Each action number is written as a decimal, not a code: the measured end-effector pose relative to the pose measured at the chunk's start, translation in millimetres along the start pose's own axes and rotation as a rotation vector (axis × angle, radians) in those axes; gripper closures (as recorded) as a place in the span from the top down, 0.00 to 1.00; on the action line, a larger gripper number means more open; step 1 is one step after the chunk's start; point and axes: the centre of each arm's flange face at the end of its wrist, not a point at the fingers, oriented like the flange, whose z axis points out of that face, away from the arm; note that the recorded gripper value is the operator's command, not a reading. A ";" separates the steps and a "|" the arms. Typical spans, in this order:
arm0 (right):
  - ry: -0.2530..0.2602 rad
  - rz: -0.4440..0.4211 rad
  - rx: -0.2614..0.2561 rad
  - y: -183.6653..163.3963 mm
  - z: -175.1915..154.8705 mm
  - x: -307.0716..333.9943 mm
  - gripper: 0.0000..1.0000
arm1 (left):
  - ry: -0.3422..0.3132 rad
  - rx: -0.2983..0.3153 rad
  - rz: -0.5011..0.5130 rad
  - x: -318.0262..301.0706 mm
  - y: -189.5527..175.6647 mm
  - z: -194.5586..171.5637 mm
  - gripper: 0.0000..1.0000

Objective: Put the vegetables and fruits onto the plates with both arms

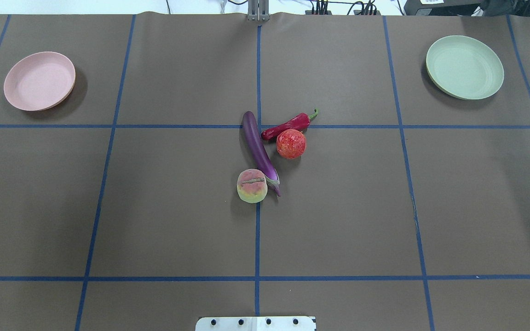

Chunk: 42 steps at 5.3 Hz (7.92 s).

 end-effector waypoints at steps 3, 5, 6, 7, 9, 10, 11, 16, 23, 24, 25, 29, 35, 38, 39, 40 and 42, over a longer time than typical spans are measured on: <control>0.010 -0.012 -0.006 1.2 1.1 -1.2 1.00 | 0.024 -0.006 -0.005 9.7 13.0 -12.7 1.00; -0.021 -0.016 -0.003 6.7 0.0 -4.9 1.00 | 0.046 0.000 0.001 15.6 38.6 -23.2 1.00; -0.027 -0.027 0.006 4.5 -4.4 -11.3 1.00 | 0.048 0.000 -0.002 16.3 42.8 -24.1 1.00; -0.032 -0.034 0.012 -1.3 -7.7 -19.1 1.00 | 0.050 0.000 -0.001 17.6 43.5 -23.6 1.00; -0.059 -0.057 0.003 -12.9 -2.4 -38.0 1.00 | 0.088 -0.009 0.002 24.8 42.5 -21.7 1.00; -0.094 -0.072 -0.017 -17.2 6.4 -58.7 1.00 | 0.157 -0.025 -0.015 49.1 35.3 -22.5 1.00; -0.122 -0.047 -0.038 -26.0 14.3 -89.2 1.00 | 0.214 -0.054 -0.055 102.1 18.9 -17.6 1.00; -0.197 0.181 -0.063 -79.6 79.0 -321.3 1.00 | 0.234 -0.127 -0.205 478.9 -12.0 58.0 0.99; -0.214 0.188 -0.095 -73.6 114.7 -439.6 1.00 | 0.139 -0.122 -0.191 678.3 -27.7 200.9 0.93; -0.213 0.186 -0.096 -73.2 116.1 -442.1 1.00 | 0.138 -0.126 -0.197 683.5 -26.8 206.8 0.89; -0.213 0.183 -0.097 -72.8 117.2 -444.7 1.00 | 0.135 -0.129 -0.200 687.0 -26.2 209.9 0.70; -0.214 0.208 -0.091 -79.0 122.7 -467.8 1.00 | 0.194 -0.096 -0.270 686.8 -46.3 188.3 0.00; -0.114 0.503 0.077 -116.5 193.8 -621.3 1.00 | 0.218 0.031 -0.350 427.3 -212.6 80.6 0.00; -0.068 0.535 0.079 -115.1 221.0 -629.9 0.99 | 0.214 0.036 -0.349 416.6 -215.6 78.9 0.00; -0.063 0.547 0.077 -120.6 225.7 -636.4 0.98 | 0.211 0.045 -0.355 406.1 -220.2 74.0 0.00; -0.060 0.552 0.075 -119.9 230.0 -640.9 0.73 | 0.199 0.055 -0.339 388.6 -224.4 71.9 0.00; -0.064 0.541 0.081 -113.5 234.2 -645.8 0.00 | 0.134 0.074 -0.238 303.1 -229.6 81.1 0.00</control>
